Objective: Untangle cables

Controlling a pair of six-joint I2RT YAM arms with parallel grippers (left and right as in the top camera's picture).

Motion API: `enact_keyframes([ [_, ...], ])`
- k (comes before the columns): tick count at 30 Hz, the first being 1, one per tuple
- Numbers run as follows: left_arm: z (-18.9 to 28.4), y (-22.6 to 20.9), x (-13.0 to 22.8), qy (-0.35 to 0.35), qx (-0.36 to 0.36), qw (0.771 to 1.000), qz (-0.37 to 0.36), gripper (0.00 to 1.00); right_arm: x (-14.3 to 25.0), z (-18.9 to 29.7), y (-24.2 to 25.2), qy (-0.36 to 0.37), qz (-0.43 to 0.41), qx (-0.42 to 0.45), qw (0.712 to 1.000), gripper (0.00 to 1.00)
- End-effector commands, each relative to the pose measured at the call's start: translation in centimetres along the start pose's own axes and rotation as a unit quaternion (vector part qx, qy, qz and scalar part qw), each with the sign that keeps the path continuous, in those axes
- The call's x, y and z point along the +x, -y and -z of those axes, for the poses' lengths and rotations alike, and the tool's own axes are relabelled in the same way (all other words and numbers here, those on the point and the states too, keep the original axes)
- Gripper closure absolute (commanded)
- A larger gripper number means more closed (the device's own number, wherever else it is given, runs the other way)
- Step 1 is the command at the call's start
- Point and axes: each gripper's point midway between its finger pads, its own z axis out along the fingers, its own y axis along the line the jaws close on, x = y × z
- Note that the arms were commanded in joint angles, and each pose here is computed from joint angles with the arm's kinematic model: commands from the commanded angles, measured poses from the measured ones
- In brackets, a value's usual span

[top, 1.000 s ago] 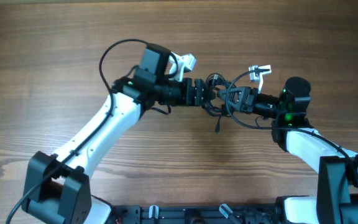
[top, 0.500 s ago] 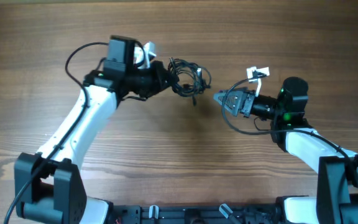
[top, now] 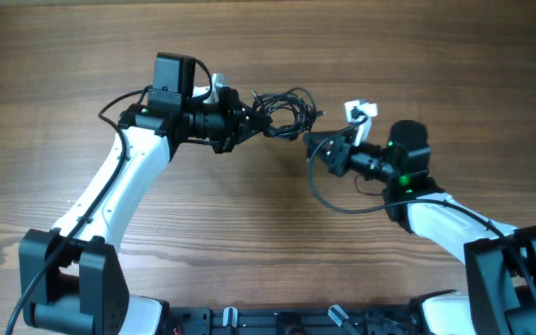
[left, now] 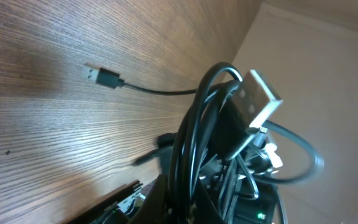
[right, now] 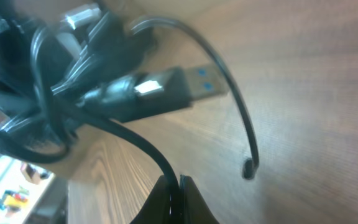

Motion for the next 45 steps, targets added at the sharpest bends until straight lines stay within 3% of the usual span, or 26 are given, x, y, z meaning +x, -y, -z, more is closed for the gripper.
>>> enact_keyframes([
  [1,-0.6,0.7,1.4,-0.011,-0.002,0.999,-0.032,0.96,-1.6,0.7,-2.4,0.008,-0.044,-0.065,0.997,0.96],
  [3,-1.6,0.4,1.8,-0.003,-0.022,0.999,-0.043,0.96,-1.9,1.0,-5.3,0.001,-0.007,-0.128,0.992,0.96],
  [7,-3.6,1.4,4.1,-0.024,-0.019,0.996,-0.084,0.96,-0.8,0.7,-4.3,-0.015,-0.006,-0.11,0.994,0.95],
  [8,-3.8,1.7,4.3,-0.025,-0.015,0.995,-0.099,0.96,-0.4,0.9,-4.8,-0.029,0.001,-0.125,0.992,0.9],
  [12,-2.3,1.1,2.1,0.001,-0.017,0.984,-0.175,0.96,-0.6,4.9,-4.1,-0.06,0.016,-0.173,0.983,0.0],
  [17,-0.1,-2.1,-1.6,0.07,-0.084,0.985,-0.131,0.96,-2.9,8.5,-1.2,-0.019,0.029,-0.144,0.989,0.0],
  [18,-0.4,-2.6,-1.3,0.071,-0.099,0.984,-0.128,0.96,-2.6,8.1,-1.6,-0.025,0.027,-0.15,0.988,0.0],
  [20,-1.2,-3.2,-0.7,0.074,-0.127,0.98,-0.138,0.96,-1.8,7.1,-2.6,-0.042,0.03,-0.165,0.985,0.15],
  [24,-3.3,-3.3,1.3,0.069,-0.156,0.97,-0.173,0.95,-1.0,4.7,-3.6,-0.044,0.034,-0.159,0.986,0.18],
  [26,-4.1,-3.2,2.3,0.057,-0.157,0.969,-0.183,0.95,-1.3,3.7,-2.9,-0.028,0.022,-0.13,0.991,0.27],
  [28,-4.3,-3.2,2.6,0.053,-0.157,0.969,-0.185,0.95,-1.2,3.2,-1.6,-0.02,0.011,-0.098,0.995,0.49],
  [29,-4.3,-3.2,2.6,0.053,-0.157,0.969,-0.185,0.95,-0.9,3.2,-1.4,-0.024,0.009,-0.094,0.995,0.53],
  [32,-4.3,-3.2,2.6,0.053,-0.157,0.968,-0.186,0.95,0.0,3.1,-0.3,-0.036,-0.001,-0.075,0.997,0.49],
  [33,-4.3,-3.2,2.6,0.054,-0.158,0.968,-0.186,0.95,0.0,3.1,-0.3,-0.035,0.001,-0.074,0.997,0.3],
  [37,-3.3,-3.7,1.4,0.068,-0.165,0.969,-0.169,0.96,-3.1,5.2,-0.8,0.006,0.004,-0.097,0.995,0.17],
  [42,-2.9,-2.4,1.0,0.057,-0.123,0.977,-0.166,0.96,-1.2,4.1,0.3,-0.017,0.005,-0.071,0.997,0.19],
  [45,-3.9,-2.0,2.2,0.045,-0.121,0.975,-0.183,0.95,0.2,2.4,0.3,-0.031,-0.001,-0.05,0.998,0.43],
])
